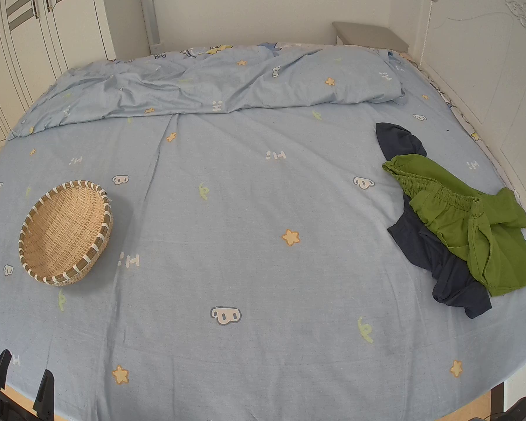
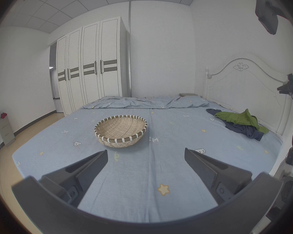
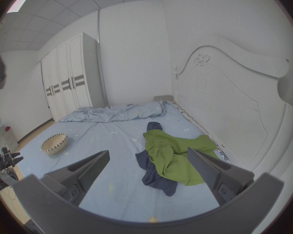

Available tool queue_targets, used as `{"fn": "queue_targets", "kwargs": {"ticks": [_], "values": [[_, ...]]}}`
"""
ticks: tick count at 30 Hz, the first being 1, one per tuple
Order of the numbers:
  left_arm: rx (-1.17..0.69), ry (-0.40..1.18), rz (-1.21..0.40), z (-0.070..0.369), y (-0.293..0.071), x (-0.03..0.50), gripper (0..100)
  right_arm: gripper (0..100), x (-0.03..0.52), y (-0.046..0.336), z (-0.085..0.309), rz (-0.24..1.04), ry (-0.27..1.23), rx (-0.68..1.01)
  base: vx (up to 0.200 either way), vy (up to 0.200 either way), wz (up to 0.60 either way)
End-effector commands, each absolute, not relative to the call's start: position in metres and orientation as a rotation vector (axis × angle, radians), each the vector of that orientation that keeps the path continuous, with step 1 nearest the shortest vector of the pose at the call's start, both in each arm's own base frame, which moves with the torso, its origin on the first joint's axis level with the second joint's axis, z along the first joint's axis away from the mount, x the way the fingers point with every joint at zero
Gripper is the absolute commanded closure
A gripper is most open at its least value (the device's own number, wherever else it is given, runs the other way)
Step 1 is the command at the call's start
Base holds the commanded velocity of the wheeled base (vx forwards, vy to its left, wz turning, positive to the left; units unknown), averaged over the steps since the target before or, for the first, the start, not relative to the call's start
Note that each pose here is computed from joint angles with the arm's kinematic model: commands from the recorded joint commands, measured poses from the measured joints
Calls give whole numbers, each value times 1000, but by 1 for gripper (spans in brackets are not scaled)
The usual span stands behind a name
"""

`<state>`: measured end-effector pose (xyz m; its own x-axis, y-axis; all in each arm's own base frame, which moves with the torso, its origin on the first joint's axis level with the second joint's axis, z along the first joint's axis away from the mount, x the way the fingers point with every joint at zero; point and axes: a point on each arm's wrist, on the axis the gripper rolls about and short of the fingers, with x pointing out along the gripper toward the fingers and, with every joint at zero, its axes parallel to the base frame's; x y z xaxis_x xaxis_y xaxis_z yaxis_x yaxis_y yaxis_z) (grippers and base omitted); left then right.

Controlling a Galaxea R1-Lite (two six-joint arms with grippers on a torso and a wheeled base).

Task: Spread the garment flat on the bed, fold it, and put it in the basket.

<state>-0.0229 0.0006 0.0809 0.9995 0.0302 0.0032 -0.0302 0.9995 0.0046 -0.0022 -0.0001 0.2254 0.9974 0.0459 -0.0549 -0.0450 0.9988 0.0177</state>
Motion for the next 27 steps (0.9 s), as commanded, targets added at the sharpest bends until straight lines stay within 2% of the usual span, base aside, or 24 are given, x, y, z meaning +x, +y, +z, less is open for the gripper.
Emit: {"fn": "queue_targets", "kwargs": {"ticks": [1,5,10,15,27], "values": [[5,0,31,76,1,-23,0,0,162,3,245,-103,423,-36,0,0,0],[5,0,31,76,1,-23,0,0,211,4,231,-188,481,-54,0,0,0],[5,0,31,76,1,-23,0,0,255,6,214,-231,417,-39,0,0,0],[5,-1,31,76,1,-23,0,0,289,7,194,-357,435,-79,0,0,0],[5,0,31,76,1,-23,0,0,300,16,191,-340,490,-59,0,0,0]]}}
